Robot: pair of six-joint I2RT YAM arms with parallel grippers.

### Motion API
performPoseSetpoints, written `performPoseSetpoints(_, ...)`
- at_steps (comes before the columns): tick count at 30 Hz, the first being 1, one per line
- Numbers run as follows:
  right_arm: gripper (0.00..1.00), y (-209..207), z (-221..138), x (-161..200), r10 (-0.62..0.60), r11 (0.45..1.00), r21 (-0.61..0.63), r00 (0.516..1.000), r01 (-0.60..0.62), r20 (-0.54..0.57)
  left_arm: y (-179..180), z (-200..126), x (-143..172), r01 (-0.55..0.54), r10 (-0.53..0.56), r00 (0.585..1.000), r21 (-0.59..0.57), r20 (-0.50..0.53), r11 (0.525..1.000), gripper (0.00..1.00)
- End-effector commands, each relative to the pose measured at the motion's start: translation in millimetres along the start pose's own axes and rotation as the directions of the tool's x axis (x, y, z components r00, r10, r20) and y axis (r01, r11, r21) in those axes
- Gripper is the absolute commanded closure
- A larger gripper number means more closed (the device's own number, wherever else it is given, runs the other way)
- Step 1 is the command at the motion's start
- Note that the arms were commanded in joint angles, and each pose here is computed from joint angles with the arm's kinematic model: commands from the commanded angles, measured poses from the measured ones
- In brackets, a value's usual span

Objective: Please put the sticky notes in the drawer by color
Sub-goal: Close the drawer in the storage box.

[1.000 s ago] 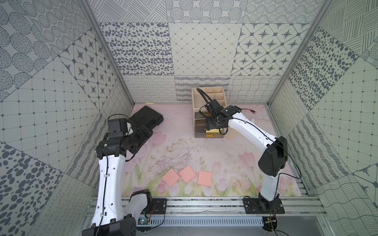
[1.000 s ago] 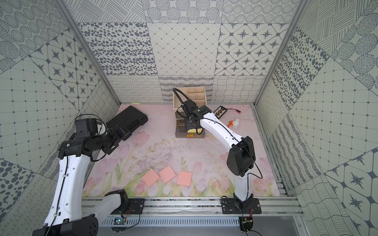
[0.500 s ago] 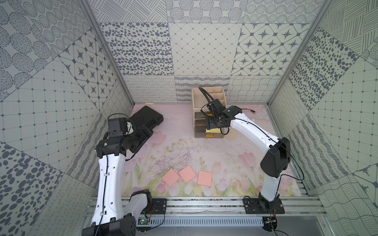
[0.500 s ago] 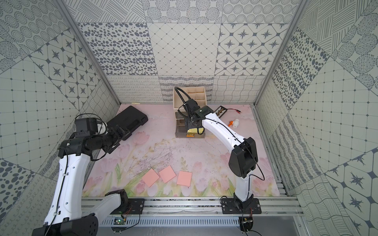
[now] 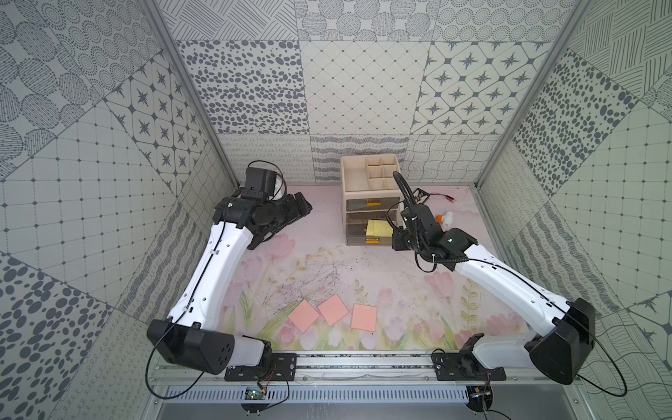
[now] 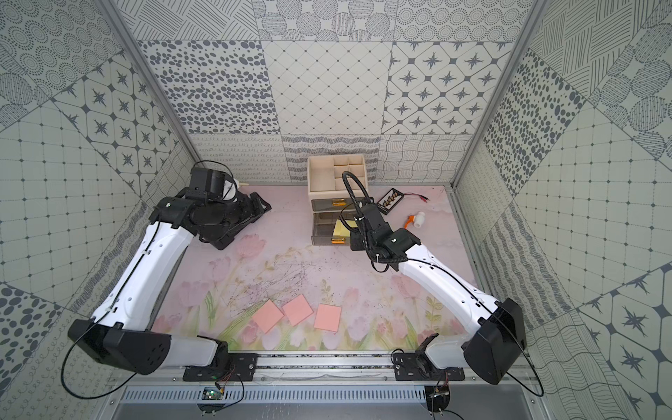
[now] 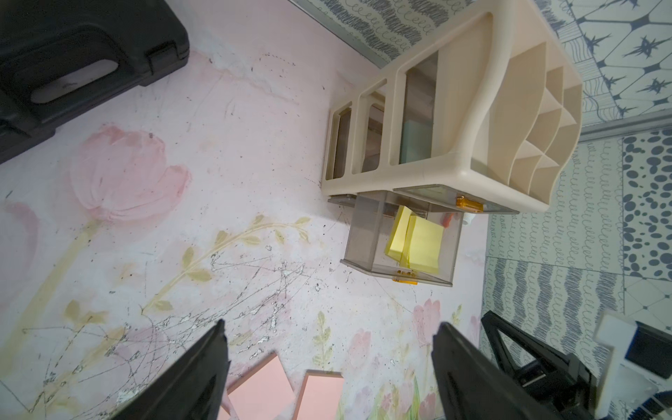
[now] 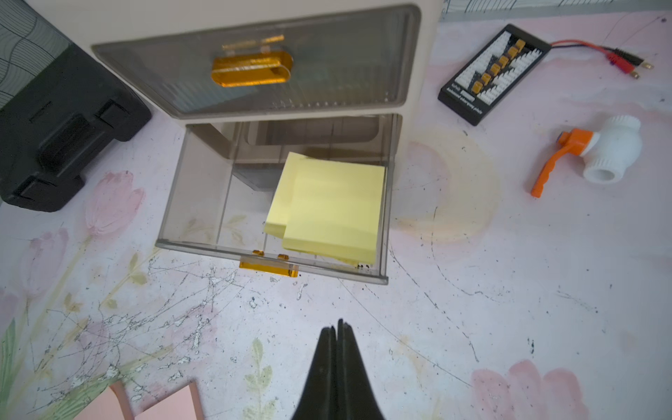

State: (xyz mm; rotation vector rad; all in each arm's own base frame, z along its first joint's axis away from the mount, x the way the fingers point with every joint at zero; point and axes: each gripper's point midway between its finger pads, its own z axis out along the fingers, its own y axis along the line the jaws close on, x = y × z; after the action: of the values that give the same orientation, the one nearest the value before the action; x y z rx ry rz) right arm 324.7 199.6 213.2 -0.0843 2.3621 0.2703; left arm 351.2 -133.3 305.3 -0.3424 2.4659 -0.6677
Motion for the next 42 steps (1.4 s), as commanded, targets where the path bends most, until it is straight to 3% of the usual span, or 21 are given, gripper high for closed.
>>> performPoseSetpoints(1, 1.00, 13.5, 15.4, 15.0, 0.075, 0.993, -0.090, 0.997, -0.076, -0.007, -34.8, 23.2, -35.3, -0.158, 0.167, 0.980, -0.082, 0.110, 0.984, 0.17)
performPoseSetpoints(5, 1.00, 23.8, 30.0, 33.1, 0.136, 0.976, -0.169, 0.991, -0.137, -0.020, -67.4, 49.9, -53.0, -0.259, 0.277, 0.952, -0.141, 0.128, 0.955, 0.23)
performPoseSetpoints(11, 0.96, 25.3, 38.9, 43.1, 0.143, 0.974, -0.176, 0.990, -0.144, -0.022, -91.8, 88.1, -71.7, -0.282, 0.304, 0.943, -0.160, 0.133, 0.946, 0.20)
performPoseSetpoints(18, 0.96, 29.6, 44.5, 39.1, 0.108, 0.977, -0.186, 0.994, -0.108, -0.008, -87.3, 136.2, -72.3, -0.280, 0.307, 0.946, -0.217, 0.103, 0.935, 0.24)
performPoseSetpoints(26, 0.96, 38.3, 51.6, 35.8, 0.089, 0.974, -0.208, 0.996, -0.090, -0.012, -79.0, 161.3, -78.3, -0.284, 0.323, 0.939, -0.270, 0.116, 0.920, 0.25)
performPoseSetpoints(29, 0.96, 38.3, 54.1, 33.3, 0.081, 0.977, -0.200, 0.997, -0.080, -0.004, -77.3, 171.6, -74.0, -0.289, 0.322, 0.942, -0.266, 0.092, 0.920, 0.32)
performPoseSetpoints(34, 0.96, 38.7, 58.2, 23.5, 0.030, 0.985, -0.173, 0.999, -0.026, 0.022, -77.1, 175.5, -70.9, -0.311, 0.339, 0.938, -0.262, 0.066, 0.913, 0.61)
performPoseSetpoints(42, 0.95, 50.1, 67.4, 10.1, -0.011, 0.983, -0.182, 1.000, 0.016, 0.029, -77.7, 170.9, -66.5, -0.355, 0.375, 0.927, -0.254, 0.033, 0.900, 0.71)
